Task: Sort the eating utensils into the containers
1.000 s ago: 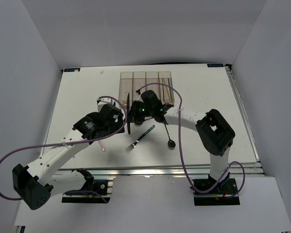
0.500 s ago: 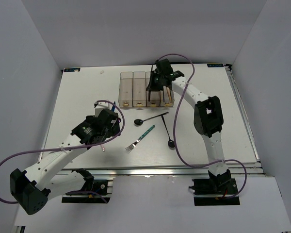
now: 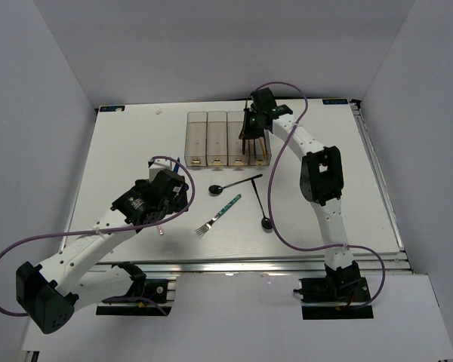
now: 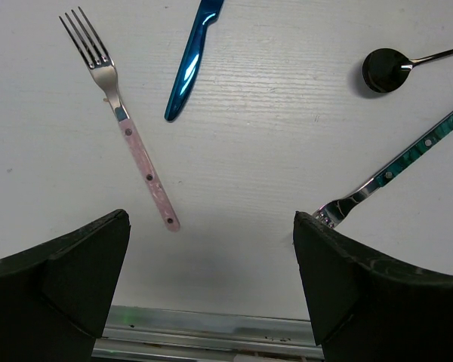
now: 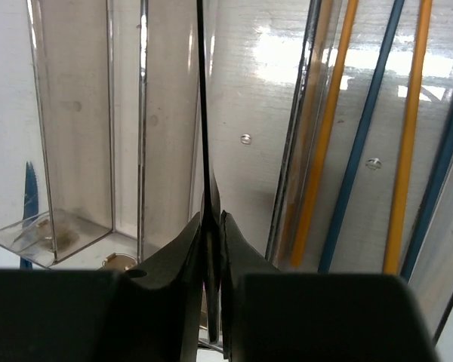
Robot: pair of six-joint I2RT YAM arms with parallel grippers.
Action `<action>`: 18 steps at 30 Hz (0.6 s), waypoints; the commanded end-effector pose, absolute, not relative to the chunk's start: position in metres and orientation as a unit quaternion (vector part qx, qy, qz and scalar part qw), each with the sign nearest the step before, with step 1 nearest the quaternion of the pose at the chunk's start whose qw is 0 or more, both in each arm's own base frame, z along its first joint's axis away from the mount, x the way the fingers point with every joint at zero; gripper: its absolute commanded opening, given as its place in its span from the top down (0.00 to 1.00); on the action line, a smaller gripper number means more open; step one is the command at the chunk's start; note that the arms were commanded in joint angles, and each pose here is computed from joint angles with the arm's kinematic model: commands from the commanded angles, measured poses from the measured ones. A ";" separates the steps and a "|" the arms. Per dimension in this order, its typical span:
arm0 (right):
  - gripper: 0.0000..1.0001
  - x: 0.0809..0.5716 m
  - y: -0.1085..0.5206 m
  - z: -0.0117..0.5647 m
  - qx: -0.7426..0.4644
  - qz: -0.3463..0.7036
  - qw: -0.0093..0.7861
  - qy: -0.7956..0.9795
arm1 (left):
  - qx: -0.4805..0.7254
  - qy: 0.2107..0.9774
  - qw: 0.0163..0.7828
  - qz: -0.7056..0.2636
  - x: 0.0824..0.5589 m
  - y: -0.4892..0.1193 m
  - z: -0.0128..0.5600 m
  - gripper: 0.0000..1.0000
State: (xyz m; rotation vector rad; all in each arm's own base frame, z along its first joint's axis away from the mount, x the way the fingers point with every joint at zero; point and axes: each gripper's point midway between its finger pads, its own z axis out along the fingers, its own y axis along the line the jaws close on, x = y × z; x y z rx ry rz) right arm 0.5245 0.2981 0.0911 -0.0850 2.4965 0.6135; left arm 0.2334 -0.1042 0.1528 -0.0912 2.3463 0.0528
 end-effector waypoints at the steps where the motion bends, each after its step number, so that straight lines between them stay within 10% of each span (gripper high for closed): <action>1: 1.00 0.530 0.306 0.112 -0.055 0.246 0.305 0.919 | -0.034 0.919 0.394 0.013 0.235 -0.107 0.156 0.02; 18: 0.44 0.521 0.300 0.166 -0.070 0.252 0.342 0.903 | -0.051 0.909 0.413 0.018 0.260 -0.119 0.173 0.02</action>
